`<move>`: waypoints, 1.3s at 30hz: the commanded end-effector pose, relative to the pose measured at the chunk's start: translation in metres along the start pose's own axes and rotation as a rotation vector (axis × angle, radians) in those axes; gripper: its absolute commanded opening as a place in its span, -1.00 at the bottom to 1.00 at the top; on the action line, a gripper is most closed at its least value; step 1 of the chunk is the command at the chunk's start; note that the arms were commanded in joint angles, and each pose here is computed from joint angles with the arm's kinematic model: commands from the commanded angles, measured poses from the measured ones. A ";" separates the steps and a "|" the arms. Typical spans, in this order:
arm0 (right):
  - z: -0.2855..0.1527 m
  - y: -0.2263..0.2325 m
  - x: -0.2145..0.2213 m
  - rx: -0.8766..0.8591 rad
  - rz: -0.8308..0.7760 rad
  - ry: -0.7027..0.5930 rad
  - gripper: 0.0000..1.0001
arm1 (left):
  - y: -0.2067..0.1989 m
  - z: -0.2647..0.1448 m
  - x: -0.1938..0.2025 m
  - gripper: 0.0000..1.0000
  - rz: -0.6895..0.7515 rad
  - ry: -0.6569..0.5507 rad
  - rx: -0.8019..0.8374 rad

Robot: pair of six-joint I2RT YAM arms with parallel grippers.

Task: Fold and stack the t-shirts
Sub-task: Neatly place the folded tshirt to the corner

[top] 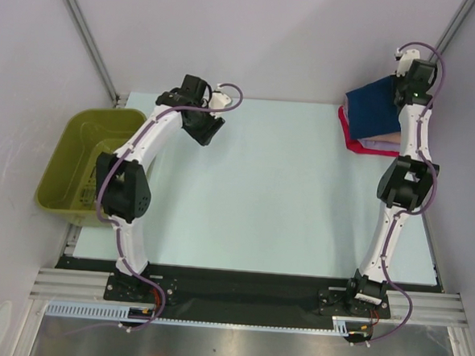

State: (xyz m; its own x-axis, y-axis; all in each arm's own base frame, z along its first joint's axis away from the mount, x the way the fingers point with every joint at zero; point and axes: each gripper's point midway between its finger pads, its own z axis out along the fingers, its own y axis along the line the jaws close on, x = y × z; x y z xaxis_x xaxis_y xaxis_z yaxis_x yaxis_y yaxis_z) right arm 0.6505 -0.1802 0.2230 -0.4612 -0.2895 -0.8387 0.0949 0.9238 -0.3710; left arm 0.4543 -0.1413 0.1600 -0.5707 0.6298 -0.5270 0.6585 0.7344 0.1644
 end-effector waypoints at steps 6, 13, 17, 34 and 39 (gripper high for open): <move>0.020 -0.041 -0.004 0.182 -0.028 -0.094 -0.30 | 0.011 0.002 -0.002 0.25 0.014 0.011 -0.027; 0.014 -0.081 0.000 0.392 0.030 -0.085 0.55 | 0.009 0.007 0.000 0.26 0.013 0.022 -0.018; -0.001 -0.070 -0.016 0.358 0.091 -0.090 0.60 | 0.010 0.007 0.000 0.26 0.013 0.024 -0.023; -0.162 0.099 -0.016 -0.018 0.357 -0.022 0.99 | -0.015 -0.065 0.013 0.44 0.014 -0.118 -0.034; -0.219 0.169 0.021 -0.186 0.469 0.054 0.99 | -0.044 -0.072 0.043 0.71 -0.008 -0.165 0.017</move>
State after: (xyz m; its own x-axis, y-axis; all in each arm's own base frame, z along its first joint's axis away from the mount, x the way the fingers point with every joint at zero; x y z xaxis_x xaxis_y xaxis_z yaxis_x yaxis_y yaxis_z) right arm 0.4905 -0.0027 0.2440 -0.4364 0.0433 -0.8987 0.1488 0.9886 -0.0247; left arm 0.3797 -0.1223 0.1865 -0.5196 0.6168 -0.5912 0.6597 0.7294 0.1811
